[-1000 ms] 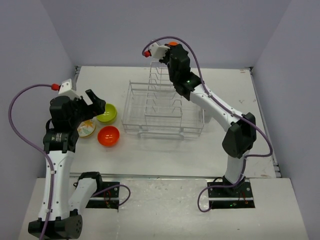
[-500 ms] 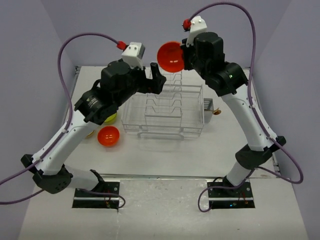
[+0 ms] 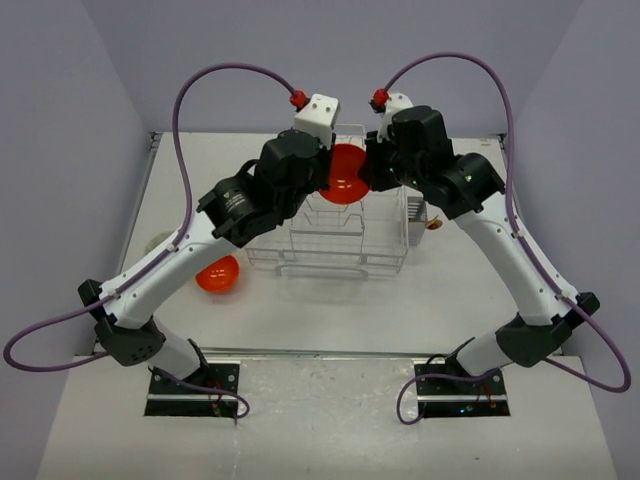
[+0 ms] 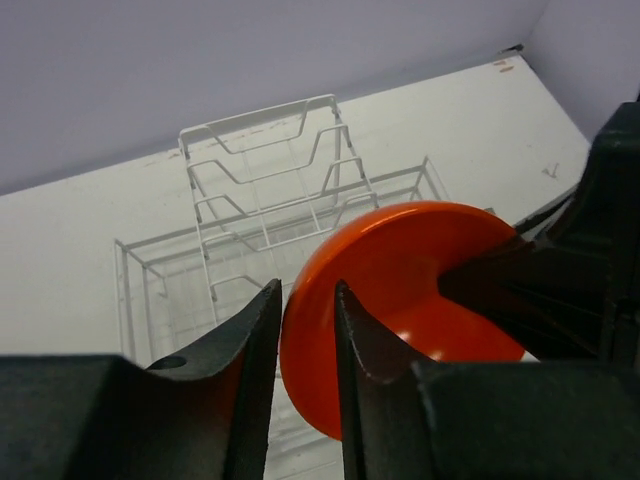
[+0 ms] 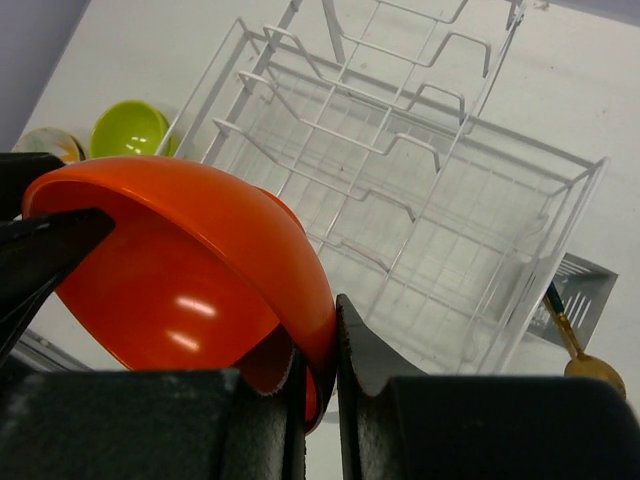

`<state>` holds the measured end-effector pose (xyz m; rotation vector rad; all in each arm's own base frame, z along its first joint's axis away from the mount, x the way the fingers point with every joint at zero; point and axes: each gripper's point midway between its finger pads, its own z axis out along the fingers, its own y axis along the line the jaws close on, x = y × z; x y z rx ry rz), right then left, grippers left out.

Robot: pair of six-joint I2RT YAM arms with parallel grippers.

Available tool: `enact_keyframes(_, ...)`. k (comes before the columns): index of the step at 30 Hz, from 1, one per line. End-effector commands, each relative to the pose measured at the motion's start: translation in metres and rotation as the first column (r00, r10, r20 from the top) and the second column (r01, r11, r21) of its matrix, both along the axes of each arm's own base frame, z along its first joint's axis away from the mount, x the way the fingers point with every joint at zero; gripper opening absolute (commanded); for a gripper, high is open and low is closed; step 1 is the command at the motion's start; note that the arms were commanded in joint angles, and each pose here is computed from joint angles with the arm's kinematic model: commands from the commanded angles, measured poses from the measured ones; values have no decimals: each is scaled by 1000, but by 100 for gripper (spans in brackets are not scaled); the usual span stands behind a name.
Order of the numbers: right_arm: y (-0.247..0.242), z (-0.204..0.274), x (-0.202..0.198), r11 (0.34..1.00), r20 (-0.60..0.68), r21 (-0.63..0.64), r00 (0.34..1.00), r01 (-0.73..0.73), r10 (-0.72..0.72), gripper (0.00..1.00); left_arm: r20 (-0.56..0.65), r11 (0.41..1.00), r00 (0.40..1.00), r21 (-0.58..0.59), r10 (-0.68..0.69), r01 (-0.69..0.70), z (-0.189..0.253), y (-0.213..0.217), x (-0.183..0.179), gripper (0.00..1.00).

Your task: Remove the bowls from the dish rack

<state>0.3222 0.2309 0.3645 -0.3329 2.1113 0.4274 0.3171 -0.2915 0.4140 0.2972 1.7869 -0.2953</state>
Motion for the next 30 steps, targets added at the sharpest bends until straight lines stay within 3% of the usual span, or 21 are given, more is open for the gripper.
enact_keyframes(1,5,32,-9,993,62,117,998,-24,16,0,31,997,997,23,74,-75,11,12,8,28)
enact_keyframes(9,6,42,-13,989,91,138,995,-45,33,0,-10,986,995,134,101,-99,-12,14,13,32)
enact_keyframes(10,6,42,-13,989,93,141,995,-48,35,0,-10,985,994,141,106,-104,-13,15,13,25)
enact_keyframes(11,6,42,-14,989,92,142,995,-51,38,0,-10,984,994,142,111,-109,-12,17,12,9)
enact_keyframes(12,5,42,-14,989,93,141,995,-48,35,0,-7,981,991,139,135,-133,-12,20,13,0)
enact_keyframes(15,6,40,-15,988,98,144,994,-52,38,0,-3,978,984,106,178,-177,-7,30,12,0)
enact_keyframes(16,6,39,-15,988,99,144,994,-56,42,9,-8,974,976,69,216,-215,-4,37,10,0)
enact_keyframes(17,5,40,-16,988,106,145,993,-58,43,26,-20,963,965,72,260,-258,-7,47,8,0)
enact_keyframes(18,5,34,-17,988,98,138,994,-62,49,56,-17,944,945,60,327,-326,-5,62,8,0)
enact_keyframes(19,4,33,-18,989,102,137,994,-59,45,69,-43,930,929,-4,366,-367,-4,72,4,0)
enact_keyframes(21,-4,30,-19,992,112,125,993,-35,20,76,-100,896,893,-31,439,-444,-13,107,7,0)
enact_keyframes(22,-7,29,-19,992,116,121,993,-27,13,77,-140,848,849,-89,509,-523,-19,145,7,0)
enact_keyframes(24,-14,24,-23,994,118,111,993,-13,0,78,-157,810,838,-213,523,-546,-11,182,-5,0)
enact_keyframes(25,-15,23,-24,994,119,111,993,-13,0,78,-188,759,780,-182,597,-625,-41,214,-1,0)
enact_keyframes(27,-19,18,-28,994,120,105,993,-12,0,79,-230,709,725,-164,649,-686,-75,245,-7,0)
enact_keyframes(28,-19,18,-28,994,124,107,992,-11,-2,79,-260,650,667,-162,698,-743,-88,271,-6,0)
enact_keyframes(30,-23,13,-32,995,128,101,992,-10,-3,87,-326,644,662,-176,675,-744,-114,282,-4,0)
